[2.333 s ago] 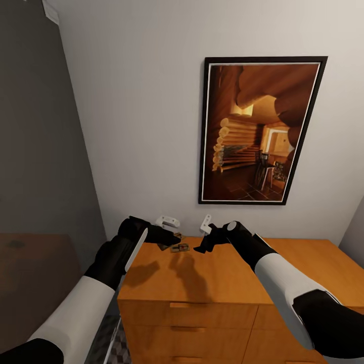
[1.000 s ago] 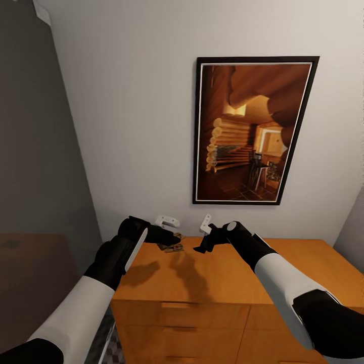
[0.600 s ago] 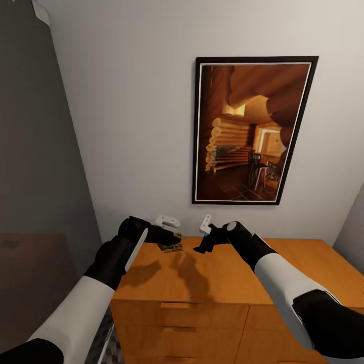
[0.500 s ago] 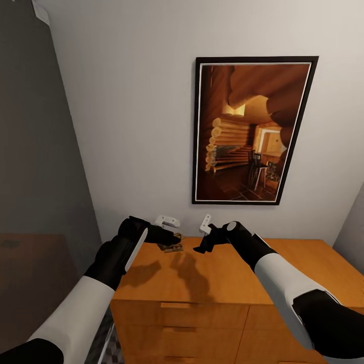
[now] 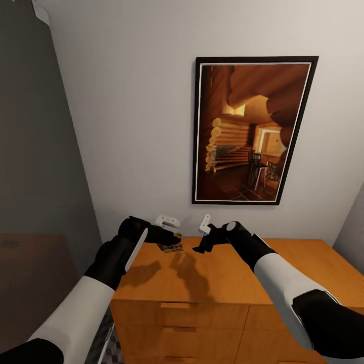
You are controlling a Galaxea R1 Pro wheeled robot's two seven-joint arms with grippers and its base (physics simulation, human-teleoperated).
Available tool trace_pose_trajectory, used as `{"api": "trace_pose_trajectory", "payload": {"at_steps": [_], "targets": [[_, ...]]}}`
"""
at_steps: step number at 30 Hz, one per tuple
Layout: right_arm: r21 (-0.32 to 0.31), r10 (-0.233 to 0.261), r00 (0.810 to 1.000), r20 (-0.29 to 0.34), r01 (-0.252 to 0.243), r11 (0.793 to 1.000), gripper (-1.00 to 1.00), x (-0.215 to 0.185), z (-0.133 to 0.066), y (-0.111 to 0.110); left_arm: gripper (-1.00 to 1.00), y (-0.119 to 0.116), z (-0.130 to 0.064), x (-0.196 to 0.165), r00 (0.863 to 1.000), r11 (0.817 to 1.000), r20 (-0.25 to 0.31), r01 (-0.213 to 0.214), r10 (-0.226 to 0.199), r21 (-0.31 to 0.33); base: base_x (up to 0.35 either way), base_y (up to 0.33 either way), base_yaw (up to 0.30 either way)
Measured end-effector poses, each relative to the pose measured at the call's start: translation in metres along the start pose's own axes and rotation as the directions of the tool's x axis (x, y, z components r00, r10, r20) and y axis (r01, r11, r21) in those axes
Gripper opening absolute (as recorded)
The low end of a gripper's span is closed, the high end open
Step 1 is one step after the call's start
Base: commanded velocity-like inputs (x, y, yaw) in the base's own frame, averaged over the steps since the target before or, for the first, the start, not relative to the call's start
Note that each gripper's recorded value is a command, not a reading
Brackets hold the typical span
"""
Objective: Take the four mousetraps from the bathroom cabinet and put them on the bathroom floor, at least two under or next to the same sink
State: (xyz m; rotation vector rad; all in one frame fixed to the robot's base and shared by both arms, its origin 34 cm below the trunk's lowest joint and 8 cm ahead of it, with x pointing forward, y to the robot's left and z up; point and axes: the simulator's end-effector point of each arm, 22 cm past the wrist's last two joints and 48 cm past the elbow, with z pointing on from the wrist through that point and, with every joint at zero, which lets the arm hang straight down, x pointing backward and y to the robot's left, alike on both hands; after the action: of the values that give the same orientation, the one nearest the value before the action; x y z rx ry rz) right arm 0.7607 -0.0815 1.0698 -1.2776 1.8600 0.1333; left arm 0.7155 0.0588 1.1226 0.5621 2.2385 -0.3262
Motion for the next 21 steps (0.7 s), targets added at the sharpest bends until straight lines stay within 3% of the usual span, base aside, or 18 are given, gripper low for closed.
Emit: {"api": "trace_pose_trajectory", "payload": {"at_steps": [13,21], "targets": [[-0.001,0.005,1.0,0.003,-0.005,1.0,1.0,-0.0004,-0.0002,0.0,-1.0,-0.0002,0.0,-0.0001,1.0,1.0,0.0,0.0,0.0,0.0,0.0,0.0,0.008],[0.0,0.006,1.0,0.004,-0.006,1.0,1.0,-0.0007,-0.0001,-0.0003,-1.0,-0.0002,-0.0001,0.0,1.0,1.0,0.0,0.0,0.0,0.0,0.0,0.0,0.232]]}}
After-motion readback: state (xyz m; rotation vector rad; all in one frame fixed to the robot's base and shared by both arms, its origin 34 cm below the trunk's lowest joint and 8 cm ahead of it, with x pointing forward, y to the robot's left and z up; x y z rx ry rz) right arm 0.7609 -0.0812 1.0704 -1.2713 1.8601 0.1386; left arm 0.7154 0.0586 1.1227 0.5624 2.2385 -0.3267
